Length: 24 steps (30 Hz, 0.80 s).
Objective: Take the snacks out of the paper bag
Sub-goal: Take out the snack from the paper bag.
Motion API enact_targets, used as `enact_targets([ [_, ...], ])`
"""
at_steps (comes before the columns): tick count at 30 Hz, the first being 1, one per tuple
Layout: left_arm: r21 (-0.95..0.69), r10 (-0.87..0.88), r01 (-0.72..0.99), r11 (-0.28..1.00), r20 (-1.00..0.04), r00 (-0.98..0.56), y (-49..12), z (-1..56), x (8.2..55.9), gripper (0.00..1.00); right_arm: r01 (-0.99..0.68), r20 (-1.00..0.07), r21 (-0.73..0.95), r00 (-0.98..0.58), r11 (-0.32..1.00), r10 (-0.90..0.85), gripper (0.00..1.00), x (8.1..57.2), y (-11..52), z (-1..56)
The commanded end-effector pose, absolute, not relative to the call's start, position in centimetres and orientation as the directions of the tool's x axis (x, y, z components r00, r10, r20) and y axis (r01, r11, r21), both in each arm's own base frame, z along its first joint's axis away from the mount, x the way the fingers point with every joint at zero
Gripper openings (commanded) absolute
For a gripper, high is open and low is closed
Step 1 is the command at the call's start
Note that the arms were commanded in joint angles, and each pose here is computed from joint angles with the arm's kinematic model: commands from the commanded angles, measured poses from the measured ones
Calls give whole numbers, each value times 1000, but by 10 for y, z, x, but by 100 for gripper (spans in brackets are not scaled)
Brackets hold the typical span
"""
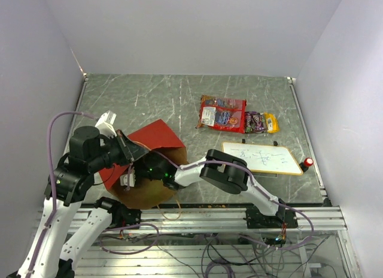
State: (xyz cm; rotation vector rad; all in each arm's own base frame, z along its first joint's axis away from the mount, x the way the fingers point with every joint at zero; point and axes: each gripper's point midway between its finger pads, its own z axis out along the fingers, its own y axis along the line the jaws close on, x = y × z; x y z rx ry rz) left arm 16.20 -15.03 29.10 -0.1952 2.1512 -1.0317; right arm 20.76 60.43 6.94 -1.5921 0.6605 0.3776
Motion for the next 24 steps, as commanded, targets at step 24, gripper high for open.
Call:
enact_targets([
  [24,-762,-509,136,633,-541,-669,-153,291,188,7,-816,-848,-528,492,234,-198,0,202,495,157],
])
